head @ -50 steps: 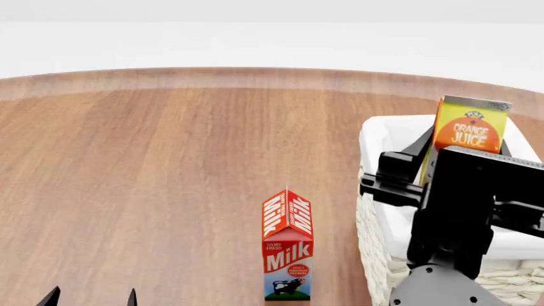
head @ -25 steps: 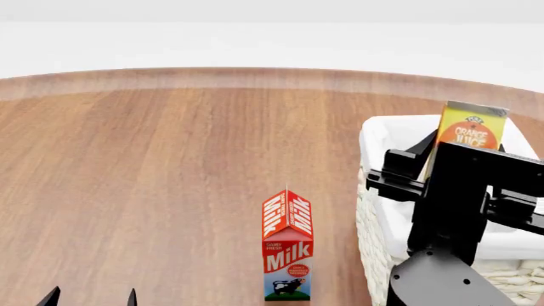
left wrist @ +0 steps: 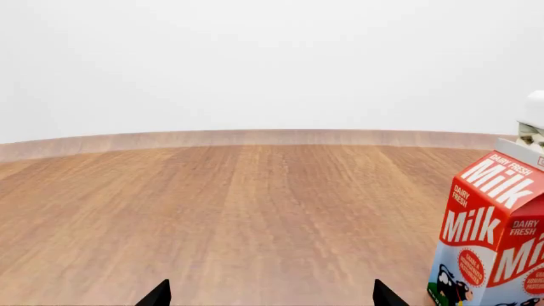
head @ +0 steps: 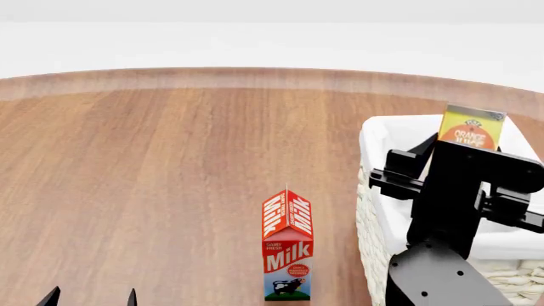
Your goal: Pick up the orange juice, and put it in the basket.
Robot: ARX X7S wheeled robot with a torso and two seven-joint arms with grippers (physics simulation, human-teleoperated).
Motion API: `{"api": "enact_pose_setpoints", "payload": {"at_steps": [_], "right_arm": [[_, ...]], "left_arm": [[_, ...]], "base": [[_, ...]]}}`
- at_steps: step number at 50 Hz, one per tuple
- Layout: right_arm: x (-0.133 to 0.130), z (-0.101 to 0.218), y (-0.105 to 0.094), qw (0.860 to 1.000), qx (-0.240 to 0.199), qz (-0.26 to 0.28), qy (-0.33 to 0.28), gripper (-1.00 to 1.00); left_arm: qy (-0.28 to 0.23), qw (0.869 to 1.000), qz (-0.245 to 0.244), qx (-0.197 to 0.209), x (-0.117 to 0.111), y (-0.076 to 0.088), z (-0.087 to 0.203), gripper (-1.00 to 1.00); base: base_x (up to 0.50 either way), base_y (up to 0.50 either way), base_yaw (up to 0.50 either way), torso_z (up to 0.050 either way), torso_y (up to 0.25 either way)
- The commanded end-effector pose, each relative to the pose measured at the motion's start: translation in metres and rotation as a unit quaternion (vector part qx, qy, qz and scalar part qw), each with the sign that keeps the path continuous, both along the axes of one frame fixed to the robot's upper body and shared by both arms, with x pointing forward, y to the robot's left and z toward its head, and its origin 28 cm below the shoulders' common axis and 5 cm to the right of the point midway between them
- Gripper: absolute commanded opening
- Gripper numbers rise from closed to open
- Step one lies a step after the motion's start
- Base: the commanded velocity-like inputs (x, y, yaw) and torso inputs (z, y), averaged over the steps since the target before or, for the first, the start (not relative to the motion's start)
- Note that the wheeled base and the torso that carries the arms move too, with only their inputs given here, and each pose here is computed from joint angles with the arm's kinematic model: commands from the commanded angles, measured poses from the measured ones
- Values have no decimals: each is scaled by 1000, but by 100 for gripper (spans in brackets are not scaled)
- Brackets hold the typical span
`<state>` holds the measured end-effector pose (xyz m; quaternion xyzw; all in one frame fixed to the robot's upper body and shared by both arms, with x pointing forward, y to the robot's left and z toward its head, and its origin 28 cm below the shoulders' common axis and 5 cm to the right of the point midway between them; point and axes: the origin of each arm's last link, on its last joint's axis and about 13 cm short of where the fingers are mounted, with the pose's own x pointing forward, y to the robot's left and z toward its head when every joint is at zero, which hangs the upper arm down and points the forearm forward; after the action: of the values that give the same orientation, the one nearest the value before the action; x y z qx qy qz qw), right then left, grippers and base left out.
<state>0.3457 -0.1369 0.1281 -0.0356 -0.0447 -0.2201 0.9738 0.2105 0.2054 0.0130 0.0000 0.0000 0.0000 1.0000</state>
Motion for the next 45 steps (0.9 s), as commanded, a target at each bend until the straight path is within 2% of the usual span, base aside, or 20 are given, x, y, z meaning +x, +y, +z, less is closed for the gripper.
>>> {"api": "enact_pose_setpoints", "payload": {"at_steps": [1,17,23,45], "right_arm": [[9,-4,-3,1000,-15,-7,-5,-100],[16,-12,-4,1000,-11,-5,-2,-100],[28,-14,-7,1000,-7,-5,0,-100],[36,-19,-8,1000,-15,-9,4,-100]], "left_arm": [[0,1000,0,0,0,0,0,100],[0,1000,0,0,0,0,0,100],[0,1000,0,0,0,0,0,100],[0,1000,0,0,0,0,0,100]], "base": [[0,0,0,0,0],[0,0,0,1,1],[0,0,0,0,0],[0,0,0,0,1]]}}
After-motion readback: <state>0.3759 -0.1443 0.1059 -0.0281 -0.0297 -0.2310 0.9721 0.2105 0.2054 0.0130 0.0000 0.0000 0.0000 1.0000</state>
